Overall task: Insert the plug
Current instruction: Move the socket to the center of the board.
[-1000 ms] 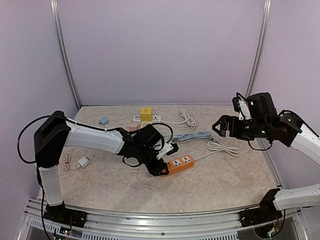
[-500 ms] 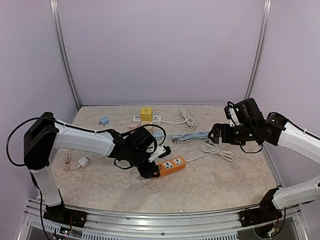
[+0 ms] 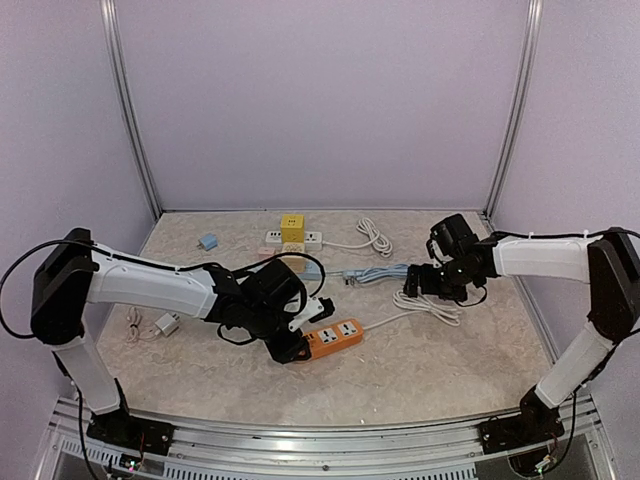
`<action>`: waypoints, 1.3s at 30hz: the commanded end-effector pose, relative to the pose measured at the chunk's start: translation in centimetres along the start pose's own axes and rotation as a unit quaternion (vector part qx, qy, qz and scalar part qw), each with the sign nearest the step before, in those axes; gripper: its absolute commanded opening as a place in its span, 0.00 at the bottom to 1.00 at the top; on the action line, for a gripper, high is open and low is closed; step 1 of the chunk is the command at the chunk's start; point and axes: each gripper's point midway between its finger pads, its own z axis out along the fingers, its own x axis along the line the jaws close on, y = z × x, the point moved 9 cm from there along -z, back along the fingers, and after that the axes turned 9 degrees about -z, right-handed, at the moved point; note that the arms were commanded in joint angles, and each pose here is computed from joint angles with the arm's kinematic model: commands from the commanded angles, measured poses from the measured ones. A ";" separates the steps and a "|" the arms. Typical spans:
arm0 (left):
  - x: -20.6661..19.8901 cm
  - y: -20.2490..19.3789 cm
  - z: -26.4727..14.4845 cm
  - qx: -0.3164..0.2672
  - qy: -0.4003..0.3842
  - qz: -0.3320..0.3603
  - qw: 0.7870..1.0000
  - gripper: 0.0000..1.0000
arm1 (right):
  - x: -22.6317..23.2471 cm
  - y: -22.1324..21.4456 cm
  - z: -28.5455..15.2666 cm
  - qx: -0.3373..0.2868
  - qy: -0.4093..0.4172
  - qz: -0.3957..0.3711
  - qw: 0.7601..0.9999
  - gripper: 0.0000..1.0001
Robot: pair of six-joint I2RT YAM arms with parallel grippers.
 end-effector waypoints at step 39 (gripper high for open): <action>5.9 -3.1 -0.5 0.068 0.183 -0.035 0.980 0.99 | 7.4 1.1 5.8 0.043 0.202 -0.133 0.969 1.00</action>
